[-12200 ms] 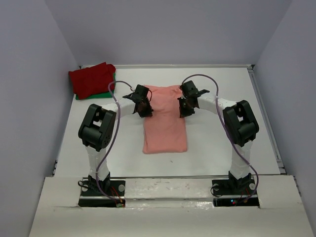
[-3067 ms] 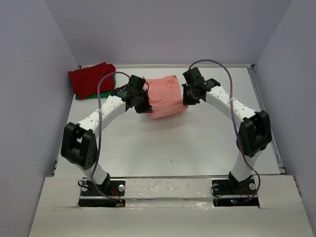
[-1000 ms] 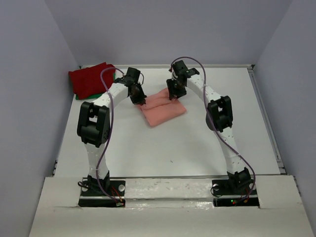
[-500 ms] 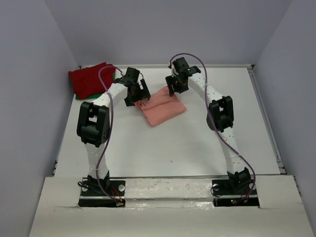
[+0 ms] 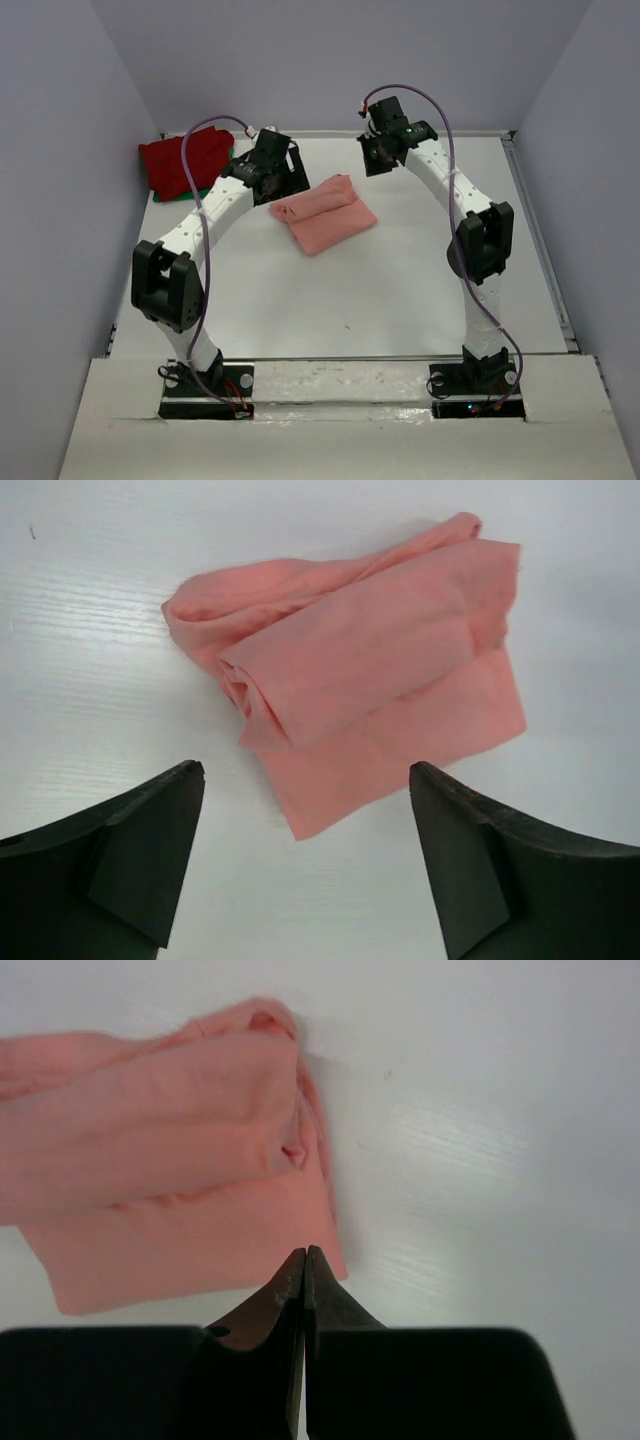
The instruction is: Fold and stack the t-shirts
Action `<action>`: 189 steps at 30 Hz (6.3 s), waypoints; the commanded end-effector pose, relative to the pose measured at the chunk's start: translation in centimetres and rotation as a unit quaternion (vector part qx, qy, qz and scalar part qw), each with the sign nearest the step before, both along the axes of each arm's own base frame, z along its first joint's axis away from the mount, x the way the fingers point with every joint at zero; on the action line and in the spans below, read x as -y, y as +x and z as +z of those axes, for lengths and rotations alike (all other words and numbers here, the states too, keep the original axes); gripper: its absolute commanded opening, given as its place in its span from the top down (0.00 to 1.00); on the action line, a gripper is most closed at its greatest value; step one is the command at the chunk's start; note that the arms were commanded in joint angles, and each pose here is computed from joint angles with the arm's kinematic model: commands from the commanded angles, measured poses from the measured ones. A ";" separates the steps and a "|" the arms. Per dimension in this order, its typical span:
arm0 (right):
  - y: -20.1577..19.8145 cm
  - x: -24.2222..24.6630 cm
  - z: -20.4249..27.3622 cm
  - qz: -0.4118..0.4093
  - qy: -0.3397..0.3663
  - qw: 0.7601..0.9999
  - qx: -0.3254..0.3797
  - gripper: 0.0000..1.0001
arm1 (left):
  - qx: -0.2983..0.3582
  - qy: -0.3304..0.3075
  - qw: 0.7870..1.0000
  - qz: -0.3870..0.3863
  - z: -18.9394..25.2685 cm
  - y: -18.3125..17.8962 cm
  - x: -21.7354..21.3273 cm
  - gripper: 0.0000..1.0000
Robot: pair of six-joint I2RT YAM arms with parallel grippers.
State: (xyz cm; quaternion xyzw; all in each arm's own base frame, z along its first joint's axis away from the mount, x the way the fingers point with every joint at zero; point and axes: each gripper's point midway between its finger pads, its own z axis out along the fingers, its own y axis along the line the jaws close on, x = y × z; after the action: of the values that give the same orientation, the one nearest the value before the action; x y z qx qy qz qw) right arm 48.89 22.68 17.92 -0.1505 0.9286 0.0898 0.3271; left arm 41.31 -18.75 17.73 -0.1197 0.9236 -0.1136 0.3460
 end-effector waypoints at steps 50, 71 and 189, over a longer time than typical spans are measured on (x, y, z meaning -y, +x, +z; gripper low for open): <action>-3.5 -4.6 -14.7 0.023 0.031 0.987 -0.155 1.00 | -0.104 0.003 0.993 -0.050 -12.7 -1.4 5.5 1.00; -8.6 -2.6 -16.3 -0.003 -0.004 0.982 -0.188 1.00 | -0.176 -0.009 0.983 -0.042 -18.8 -6.2 4.0 1.00; -23.5 -0.3 -10.6 -0.067 -0.041 0.991 -0.105 1.00 | -0.077 0.054 0.996 0.004 -9.5 -19.3 -0.7 0.64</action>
State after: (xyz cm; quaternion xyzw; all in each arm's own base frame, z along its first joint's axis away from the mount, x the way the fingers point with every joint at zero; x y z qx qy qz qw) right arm 23.66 21.69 5.52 -0.0945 0.9765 0.0254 0.1919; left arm 21.96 -18.67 8.92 -0.1135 0.9515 -0.0643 0.2786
